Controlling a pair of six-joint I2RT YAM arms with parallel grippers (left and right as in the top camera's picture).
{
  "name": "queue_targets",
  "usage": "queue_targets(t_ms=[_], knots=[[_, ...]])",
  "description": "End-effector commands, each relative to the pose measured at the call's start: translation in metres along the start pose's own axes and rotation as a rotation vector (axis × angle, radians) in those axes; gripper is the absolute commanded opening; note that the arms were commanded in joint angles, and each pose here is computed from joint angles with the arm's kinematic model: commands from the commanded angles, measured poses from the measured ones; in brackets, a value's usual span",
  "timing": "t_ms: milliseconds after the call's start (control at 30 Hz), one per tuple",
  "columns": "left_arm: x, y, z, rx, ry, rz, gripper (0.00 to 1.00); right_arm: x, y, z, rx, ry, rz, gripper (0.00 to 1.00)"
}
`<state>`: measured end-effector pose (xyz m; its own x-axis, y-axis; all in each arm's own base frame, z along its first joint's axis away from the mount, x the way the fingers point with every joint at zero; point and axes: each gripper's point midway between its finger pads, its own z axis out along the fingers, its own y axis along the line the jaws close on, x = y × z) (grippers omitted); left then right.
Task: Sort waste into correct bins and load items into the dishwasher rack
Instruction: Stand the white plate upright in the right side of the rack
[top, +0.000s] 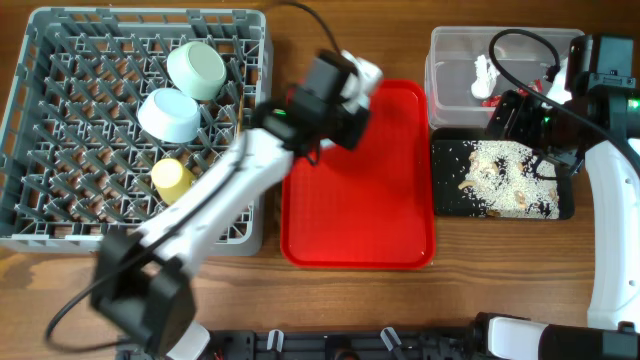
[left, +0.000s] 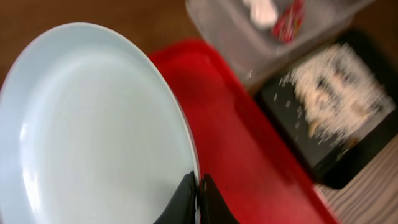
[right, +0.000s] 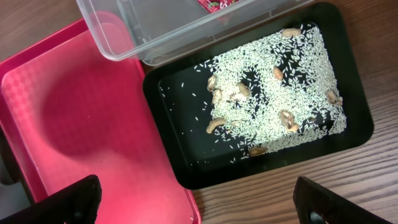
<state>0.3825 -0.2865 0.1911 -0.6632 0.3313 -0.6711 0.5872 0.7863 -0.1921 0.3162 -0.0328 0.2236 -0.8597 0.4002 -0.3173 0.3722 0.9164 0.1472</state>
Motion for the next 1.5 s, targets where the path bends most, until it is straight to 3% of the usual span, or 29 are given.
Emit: queue_targets(t_ms=[0,133,267,600,700,733,767,833,1100,1300,1467], knots=[[-0.04,0.017,-0.066,0.144,-0.15,-0.121,0.04,0.0,-0.001,0.0,0.004,0.001,0.003,1.0],[-0.055,0.05,-0.116,0.349,-0.247,-0.227,0.04,0.0,-0.001,0.0,0.004,0.001,0.003,1.0],[-0.049,0.112,-0.135,0.35,-0.284,-0.398,0.04,0.0,-0.001,0.0,0.004,0.001,0.003,1.0],[-0.024,0.161,-0.116,0.456,-0.232,-0.591,0.04,0.0,-0.001,0.0,0.004,0.001,0.003,0.99],[-0.017,0.171,-0.105,0.421,-0.215,-0.617,0.04,0.0,-0.001,0.0,0.004,0.001,0.003,1.0],[-0.015,0.18,-0.101,0.37,-0.213,-0.626,0.15,0.0,-0.001,0.0,0.004,0.001,0.003,1.0],[-0.012,0.188,-0.097,0.317,-0.213,-0.633,0.38,0.0,-0.001,0.0,0.004,0.001,0.003,1.0],[-0.013,0.203,-0.095,0.224,-0.232,-0.626,0.97,0.0,-0.001,0.0,0.004,0.002,0.003,1.0],[-0.031,0.198,-0.142,0.035,-0.317,-0.57,1.0,0.0,-0.001,0.0,0.004,0.002,0.003,1.0],[0.019,0.174,-0.148,-0.138,-0.114,-0.66,1.0,-0.001,0.01,-0.001,-0.057,0.002,-0.059,1.0],[0.051,0.142,-0.13,-0.245,0.068,-0.617,1.0,-0.002,0.025,-0.002,-0.136,-0.003,-0.085,1.0]])
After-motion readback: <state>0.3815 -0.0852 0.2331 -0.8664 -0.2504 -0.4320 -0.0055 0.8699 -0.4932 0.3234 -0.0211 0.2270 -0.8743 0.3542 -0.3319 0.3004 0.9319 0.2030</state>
